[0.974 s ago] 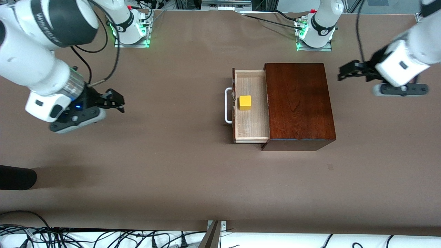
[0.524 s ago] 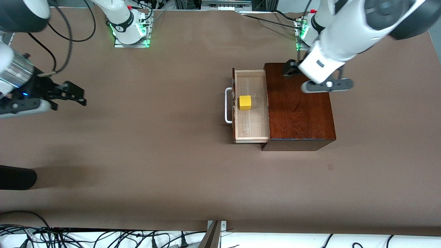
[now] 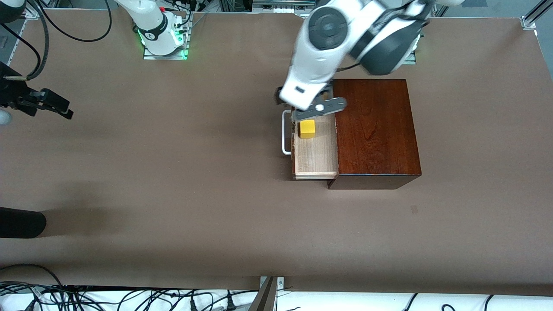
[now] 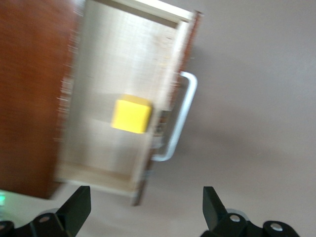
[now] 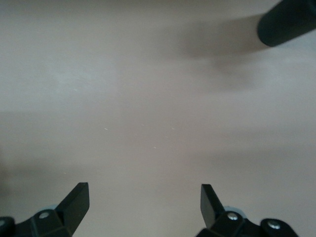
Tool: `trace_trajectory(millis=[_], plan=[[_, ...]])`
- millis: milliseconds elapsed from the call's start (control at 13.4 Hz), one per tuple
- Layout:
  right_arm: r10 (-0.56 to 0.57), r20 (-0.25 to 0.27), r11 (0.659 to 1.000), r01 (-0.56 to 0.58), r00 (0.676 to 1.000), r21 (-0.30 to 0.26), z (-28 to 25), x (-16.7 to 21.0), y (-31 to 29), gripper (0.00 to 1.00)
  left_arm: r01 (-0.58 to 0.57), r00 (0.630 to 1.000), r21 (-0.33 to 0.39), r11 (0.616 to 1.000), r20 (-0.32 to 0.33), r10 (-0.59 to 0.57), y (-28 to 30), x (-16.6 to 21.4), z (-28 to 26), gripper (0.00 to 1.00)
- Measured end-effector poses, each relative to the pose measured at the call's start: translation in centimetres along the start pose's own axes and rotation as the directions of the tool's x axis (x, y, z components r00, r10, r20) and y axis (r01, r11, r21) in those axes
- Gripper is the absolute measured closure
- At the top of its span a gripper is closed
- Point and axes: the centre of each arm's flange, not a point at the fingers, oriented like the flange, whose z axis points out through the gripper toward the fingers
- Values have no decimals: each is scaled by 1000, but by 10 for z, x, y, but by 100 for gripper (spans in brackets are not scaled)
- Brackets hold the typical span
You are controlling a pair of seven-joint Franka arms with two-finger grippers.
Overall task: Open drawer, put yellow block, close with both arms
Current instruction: 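Lower the left gripper to the drawer front beside the handle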
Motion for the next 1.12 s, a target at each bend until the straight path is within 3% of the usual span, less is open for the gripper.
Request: trace_trajectory(millis=[374, 524, 749, 899, 1123], plan=[[12, 53, 1000, -11, 999, -17, 18, 2, 4, 0, 208, 978, -24, 978, -9, -208, 67, -18, 91, 0], [12, 60, 1000, -11, 998, -19, 21, 3, 4, 0, 361, 932, 0, 932, -3, -361, 71, -20, 111, 0], [12, 60, 1000, -11, 998, -19, 21, 3, 4, 0, 562, 827, 50, 826, -30, -561, 83, -44, 152, 3], [12, 60, 1000, -11, 998, -19, 22, 3, 4, 0, 603, 798, 69, 795, -78, -598, 88, -55, 177, 22], [14, 61, 1000, -12, 998, -19, 22, 3, 4, 0, 605, 793, 57, 794, -138, -594, 87, -50, 183, 55]])
